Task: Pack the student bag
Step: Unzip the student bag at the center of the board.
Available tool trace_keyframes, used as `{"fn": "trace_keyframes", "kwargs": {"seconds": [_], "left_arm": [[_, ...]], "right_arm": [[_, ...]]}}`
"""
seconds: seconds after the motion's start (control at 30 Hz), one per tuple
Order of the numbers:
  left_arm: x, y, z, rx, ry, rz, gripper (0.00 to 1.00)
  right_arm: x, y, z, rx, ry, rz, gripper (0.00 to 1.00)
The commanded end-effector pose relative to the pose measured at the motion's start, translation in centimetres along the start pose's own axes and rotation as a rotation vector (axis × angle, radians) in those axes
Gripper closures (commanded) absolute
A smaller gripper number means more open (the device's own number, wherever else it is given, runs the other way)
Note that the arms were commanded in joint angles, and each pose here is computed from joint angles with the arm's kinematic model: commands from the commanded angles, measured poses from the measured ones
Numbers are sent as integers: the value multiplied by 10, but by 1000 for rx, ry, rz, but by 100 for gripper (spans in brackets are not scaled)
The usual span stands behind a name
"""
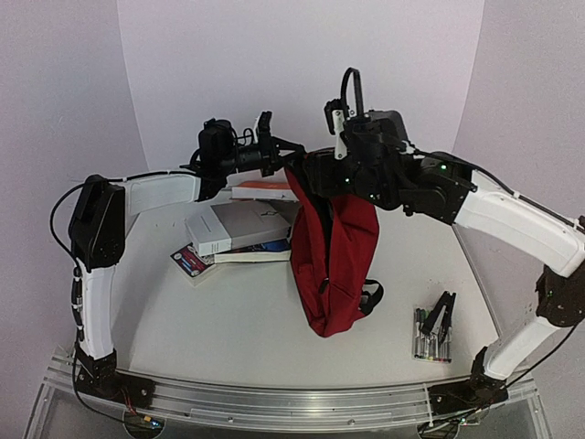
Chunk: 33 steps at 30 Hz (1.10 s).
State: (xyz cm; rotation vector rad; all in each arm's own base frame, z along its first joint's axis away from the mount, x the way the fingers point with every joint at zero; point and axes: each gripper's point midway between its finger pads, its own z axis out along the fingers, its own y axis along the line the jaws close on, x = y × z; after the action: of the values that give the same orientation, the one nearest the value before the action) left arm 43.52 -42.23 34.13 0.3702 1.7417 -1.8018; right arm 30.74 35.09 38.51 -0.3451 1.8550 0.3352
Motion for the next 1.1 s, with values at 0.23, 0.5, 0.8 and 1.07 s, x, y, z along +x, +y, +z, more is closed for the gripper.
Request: {"fn": "trace_keyframes", "kwargs": {"seconds": [0.23, 0.5, 0.8, 1.07], "left_arm": [[-1, -84, -5, 134, 13, 126, 100], [0, -87, -3, 137, 16, 129, 100], [-1, -88, -2, 132, 21, 125, 100], [-11, -66, -5, 89, -13, 51, 100]], "right_arm": [[4, -13, 24, 189, 55, -98, 33], [6, -22, 42, 273, 85, -137, 43], [1, -27, 48, 312, 82, -149, 75], [-18, -35, 29, 287, 46, -88, 100]]}}
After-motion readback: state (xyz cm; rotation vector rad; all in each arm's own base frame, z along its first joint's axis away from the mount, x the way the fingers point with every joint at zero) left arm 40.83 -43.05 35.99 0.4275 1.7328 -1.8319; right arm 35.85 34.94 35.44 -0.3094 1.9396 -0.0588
